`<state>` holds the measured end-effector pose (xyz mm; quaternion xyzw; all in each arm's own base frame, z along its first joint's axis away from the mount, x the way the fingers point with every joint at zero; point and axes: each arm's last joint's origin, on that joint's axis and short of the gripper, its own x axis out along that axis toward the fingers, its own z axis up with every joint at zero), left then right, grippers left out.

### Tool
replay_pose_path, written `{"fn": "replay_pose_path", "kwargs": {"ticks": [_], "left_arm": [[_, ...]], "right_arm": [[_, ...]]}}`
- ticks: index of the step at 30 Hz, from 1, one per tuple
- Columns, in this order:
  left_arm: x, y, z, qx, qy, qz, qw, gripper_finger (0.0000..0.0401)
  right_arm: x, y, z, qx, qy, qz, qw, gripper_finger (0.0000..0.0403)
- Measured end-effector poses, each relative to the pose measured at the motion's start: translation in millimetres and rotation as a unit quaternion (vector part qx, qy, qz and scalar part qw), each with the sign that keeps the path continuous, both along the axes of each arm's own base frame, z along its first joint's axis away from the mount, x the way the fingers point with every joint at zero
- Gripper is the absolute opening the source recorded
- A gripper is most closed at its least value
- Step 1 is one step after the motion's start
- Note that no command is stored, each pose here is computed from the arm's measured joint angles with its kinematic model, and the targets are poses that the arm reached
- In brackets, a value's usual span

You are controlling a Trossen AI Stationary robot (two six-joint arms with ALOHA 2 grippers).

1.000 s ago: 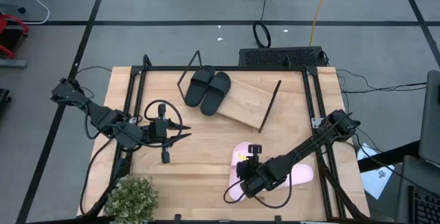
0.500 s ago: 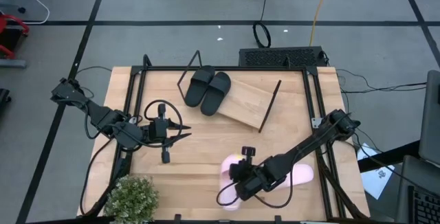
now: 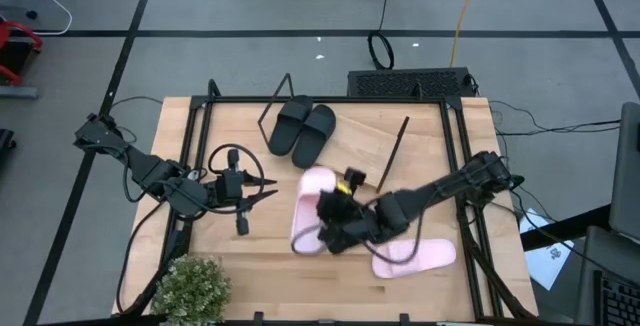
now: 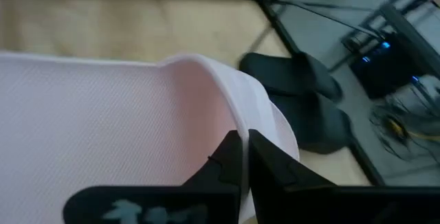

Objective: Pick and place slides into the shelf
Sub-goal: Put the left pink slides on the shelf

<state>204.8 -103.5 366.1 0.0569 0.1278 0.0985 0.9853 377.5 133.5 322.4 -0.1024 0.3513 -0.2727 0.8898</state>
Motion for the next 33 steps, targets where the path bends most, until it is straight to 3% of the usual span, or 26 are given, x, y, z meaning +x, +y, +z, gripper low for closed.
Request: {"fn": "replay_pose_path", "kwargs": {"ticks": [9,16,33], "left_arm": [[-0.1,0.7,0.1,0.022,0.003,0.006,1.000,0.0086],[-0.2,0.9,0.3,0.044,0.007,0.004,0.999,0.0086],[0.9,3.4,0.3,0.083,0.016,0.003,0.996,0.0086]], "right_arm": [[5.6,-78.3,-6.8,-0.031,0.085,-0.095,0.991,0.0001],[8.2,-121.3,-11.7,-0.054,0.124,-0.127,0.983,0.0000],[-3.6,-147.8,-78.4,-0.102,0.263,-0.102,0.954,0.0000]]}}
